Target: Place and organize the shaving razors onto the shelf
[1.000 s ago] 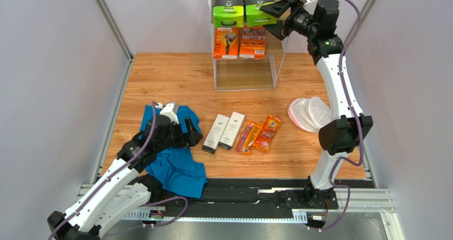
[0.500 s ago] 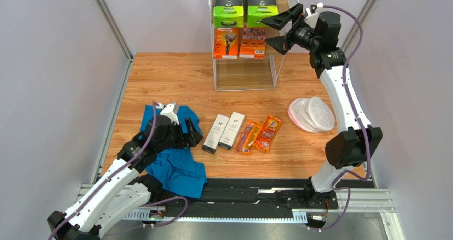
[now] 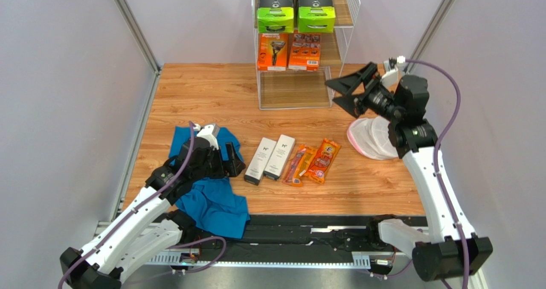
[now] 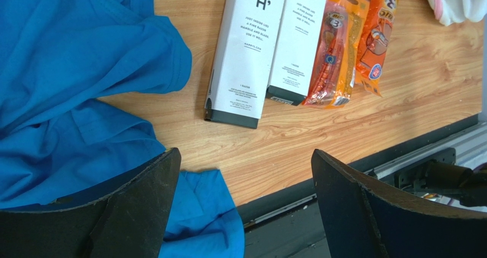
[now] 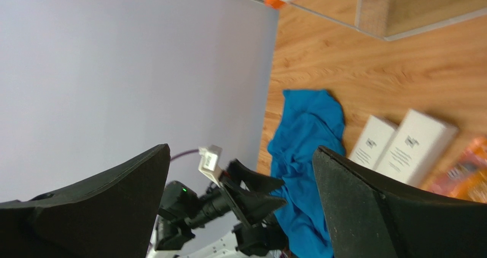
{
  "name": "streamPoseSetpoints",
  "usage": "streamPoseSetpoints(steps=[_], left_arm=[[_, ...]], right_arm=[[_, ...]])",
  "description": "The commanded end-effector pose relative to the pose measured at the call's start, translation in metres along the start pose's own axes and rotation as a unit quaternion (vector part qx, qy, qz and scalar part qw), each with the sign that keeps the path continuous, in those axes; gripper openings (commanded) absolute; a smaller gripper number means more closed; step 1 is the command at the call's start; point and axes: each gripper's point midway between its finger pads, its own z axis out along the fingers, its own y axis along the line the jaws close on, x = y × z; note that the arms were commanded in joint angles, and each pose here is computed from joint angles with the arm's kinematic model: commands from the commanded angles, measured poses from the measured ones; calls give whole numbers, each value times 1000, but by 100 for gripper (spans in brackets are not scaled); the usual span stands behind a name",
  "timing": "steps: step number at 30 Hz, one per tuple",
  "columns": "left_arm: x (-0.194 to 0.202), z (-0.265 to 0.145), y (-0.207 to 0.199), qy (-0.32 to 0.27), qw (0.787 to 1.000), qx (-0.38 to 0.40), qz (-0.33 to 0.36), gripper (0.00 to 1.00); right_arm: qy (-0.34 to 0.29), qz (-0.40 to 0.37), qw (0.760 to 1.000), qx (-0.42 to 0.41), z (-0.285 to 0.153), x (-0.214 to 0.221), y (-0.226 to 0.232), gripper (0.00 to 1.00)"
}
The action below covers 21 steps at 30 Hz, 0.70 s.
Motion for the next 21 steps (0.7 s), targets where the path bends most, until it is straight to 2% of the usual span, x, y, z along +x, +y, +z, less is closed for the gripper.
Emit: streamPoseSetpoints(steps=[1,6,15,21], left_arm=[[-11,2,-10,-12,1000,17,16,93],[-12,7,-11,-6,1000,16,23,93],[-18,41,-3,45,995,-31,80,94],[-20,89,-1,101,988,-61,103,94]], right_arm=[[11,-2,998,60,-17,32,-55,100],[38,21,995,90,-32,72,-104,100],[72,35,991,111,-47,100,-128,100],[73,43,991,106,-55,112,-134,100]])
